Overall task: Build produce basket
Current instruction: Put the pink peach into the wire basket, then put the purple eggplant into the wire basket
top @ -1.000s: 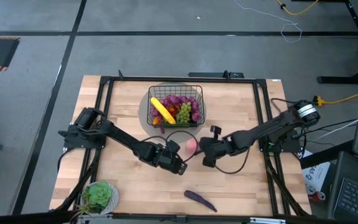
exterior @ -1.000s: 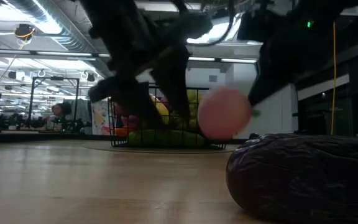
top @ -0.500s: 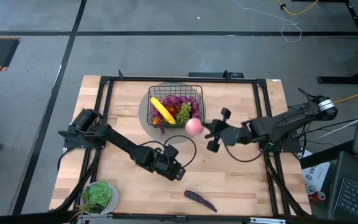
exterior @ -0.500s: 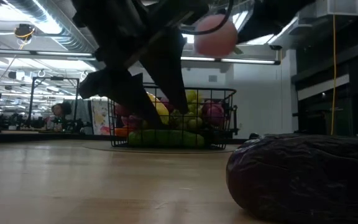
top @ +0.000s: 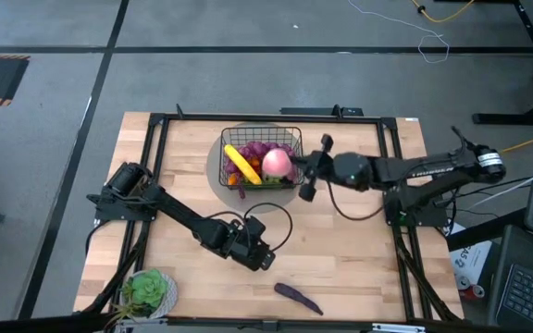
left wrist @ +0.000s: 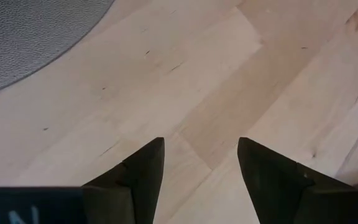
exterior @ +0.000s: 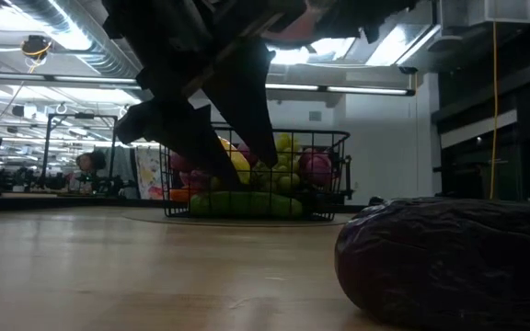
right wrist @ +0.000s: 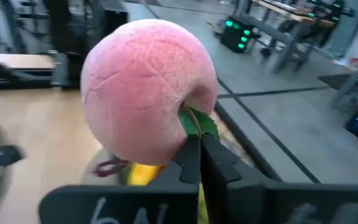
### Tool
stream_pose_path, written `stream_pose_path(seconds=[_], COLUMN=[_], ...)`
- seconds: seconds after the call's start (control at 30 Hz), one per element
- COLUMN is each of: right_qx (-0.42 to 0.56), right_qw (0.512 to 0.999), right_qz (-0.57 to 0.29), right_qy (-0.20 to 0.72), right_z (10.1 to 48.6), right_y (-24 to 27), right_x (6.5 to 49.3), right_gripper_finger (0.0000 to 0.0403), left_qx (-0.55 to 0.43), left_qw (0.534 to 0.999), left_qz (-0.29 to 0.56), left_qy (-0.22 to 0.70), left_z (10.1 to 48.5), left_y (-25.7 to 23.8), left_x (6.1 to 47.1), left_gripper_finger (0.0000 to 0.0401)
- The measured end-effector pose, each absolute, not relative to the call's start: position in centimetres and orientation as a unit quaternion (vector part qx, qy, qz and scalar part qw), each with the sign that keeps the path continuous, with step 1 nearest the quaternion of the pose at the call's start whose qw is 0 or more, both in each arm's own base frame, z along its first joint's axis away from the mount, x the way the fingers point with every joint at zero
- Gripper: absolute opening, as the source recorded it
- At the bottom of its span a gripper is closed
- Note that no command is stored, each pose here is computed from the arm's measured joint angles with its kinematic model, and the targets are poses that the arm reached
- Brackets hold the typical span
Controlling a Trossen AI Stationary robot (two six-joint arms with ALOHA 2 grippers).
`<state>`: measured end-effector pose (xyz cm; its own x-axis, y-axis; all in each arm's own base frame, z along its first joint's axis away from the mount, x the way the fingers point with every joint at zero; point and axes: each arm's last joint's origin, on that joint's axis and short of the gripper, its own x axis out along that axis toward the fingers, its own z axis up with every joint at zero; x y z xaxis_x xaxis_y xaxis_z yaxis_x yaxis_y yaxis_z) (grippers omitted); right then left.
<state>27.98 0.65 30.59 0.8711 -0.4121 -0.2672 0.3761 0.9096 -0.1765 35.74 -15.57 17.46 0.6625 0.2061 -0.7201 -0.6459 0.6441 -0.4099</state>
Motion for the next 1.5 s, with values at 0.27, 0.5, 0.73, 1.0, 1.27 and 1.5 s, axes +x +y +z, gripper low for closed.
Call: stream_pose_path(seconds=[0.27, 0.5, 0.73, 1.0, 1.27, 1.5], right_qx=[-0.036, -0.032, -0.043, -0.039, 0.053, 0.141], right_qw=[0.967, 0.964, 0.963, 0.962, 0.975, 0.951], right_qz=[-0.196, -0.201, -0.202, -0.211, -0.154, -0.089], right_qy=[0.158, 0.173, 0.171, 0.169, 0.153, 0.262], right_z=[29.8, 27.6, 26.8, 26.9, 27.5, 27.5], right_y=[-3.0, -4.7, -5.1, -5.5, -4.1, -1.8], right_x=[28.8, 30.8, 31.6, 31.5, 31.2, 28.3], right_gripper_finger=[0.0000, 0.0000, 0.0033, 0.0133, 0.0155, 0.0149], left_qx=[-0.335, -0.338, -0.339, -0.350, -0.350, -0.348], left_qw=[0.849, 0.847, 0.847, 0.843, 0.843, 0.843], left_qz=[0.260, 0.261, 0.261, 0.265, 0.265, 0.266], left_qy=[0.317, 0.315, 0.314, 0.311, 0.311, 0.313], left_z=[17.5, 17.5, 17.5, 17.5, 17.5, 17.4], left_y=[-15.4, -15.4, -15.4, -15.4, -15.4, -15.4], left_x=[35.8, 35.8, 35.8, 35.8, 35.8, 35.8], left_gripper_finger=[0.0199, 0.0199, 0.0199, 0.0199, 0.0199, 0.0199])
